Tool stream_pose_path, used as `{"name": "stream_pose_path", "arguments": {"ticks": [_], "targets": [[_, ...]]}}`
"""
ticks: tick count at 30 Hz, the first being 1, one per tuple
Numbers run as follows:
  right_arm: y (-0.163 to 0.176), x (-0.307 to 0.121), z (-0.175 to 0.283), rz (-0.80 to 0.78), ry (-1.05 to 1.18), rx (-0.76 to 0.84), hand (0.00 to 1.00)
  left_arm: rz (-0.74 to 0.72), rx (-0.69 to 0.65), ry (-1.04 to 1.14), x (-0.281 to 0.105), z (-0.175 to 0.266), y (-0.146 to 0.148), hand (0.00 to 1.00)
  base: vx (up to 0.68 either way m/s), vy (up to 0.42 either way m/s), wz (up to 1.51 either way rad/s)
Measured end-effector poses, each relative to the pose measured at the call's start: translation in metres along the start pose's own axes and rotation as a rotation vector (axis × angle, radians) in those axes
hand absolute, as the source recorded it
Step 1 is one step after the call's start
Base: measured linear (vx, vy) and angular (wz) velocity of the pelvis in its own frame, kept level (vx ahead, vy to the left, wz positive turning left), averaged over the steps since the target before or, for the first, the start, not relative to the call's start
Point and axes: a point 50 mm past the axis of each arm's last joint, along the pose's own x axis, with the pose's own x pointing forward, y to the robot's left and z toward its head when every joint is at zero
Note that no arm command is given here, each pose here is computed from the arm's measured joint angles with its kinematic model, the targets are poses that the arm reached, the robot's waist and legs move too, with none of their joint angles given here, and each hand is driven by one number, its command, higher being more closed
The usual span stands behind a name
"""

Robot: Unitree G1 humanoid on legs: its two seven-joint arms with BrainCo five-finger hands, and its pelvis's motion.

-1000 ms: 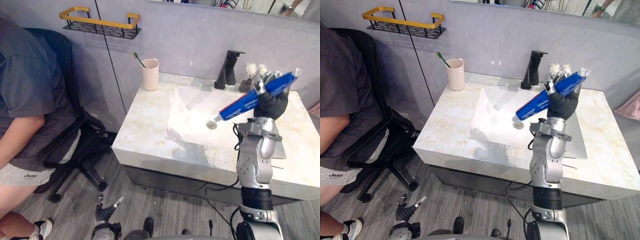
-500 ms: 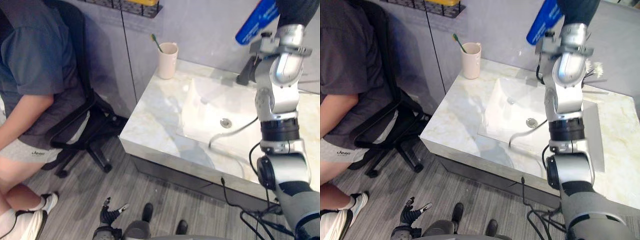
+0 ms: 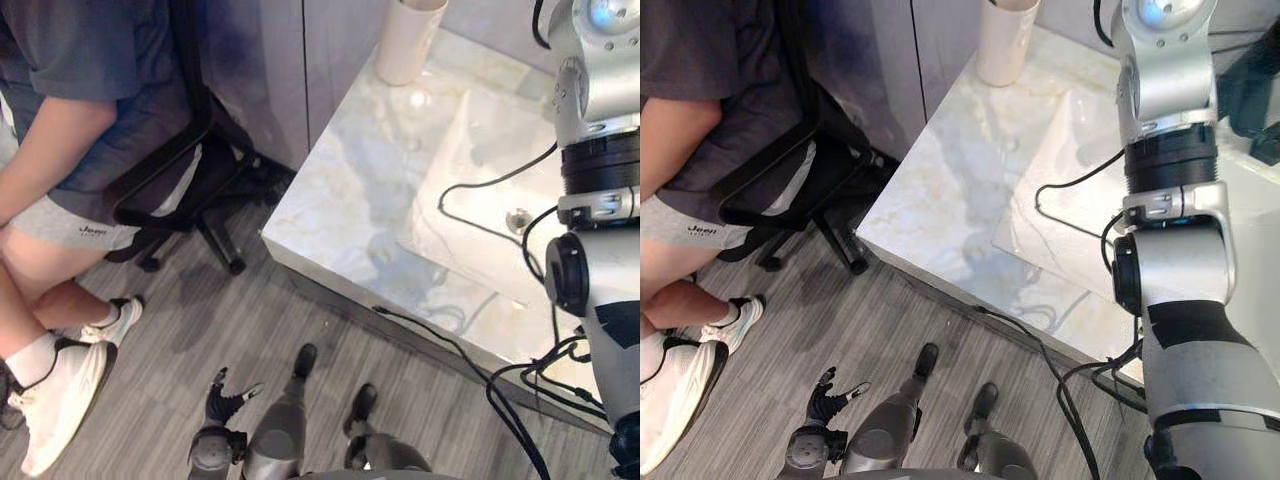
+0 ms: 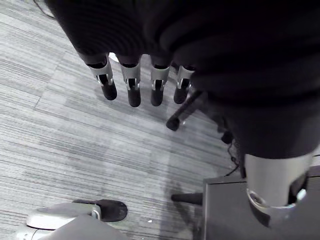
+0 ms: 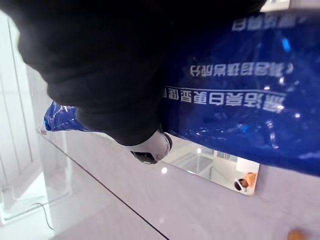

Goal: Organize washtable

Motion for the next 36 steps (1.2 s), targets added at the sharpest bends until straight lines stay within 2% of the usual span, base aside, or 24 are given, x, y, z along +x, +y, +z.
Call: {"name": "stream_pose_path", "arguments": {"ticks": [7, 36], "targets": [[0.002, 0.014, 0.013, 0.013, -0.037, -0.043, 1.0, -0.015, 0.008, 0.0, 0.003, 0.002, -0.003, 0.0, 0.01, 0.008, 0.03], [0.003, 0.018, 0.013, 0.029, -0.04, -0.099, 1.0, -0.022, 0.015, -0.014, 0.004, 0.003, -0.006, 0.0, 0.02, 0.02, 0.1]]}}
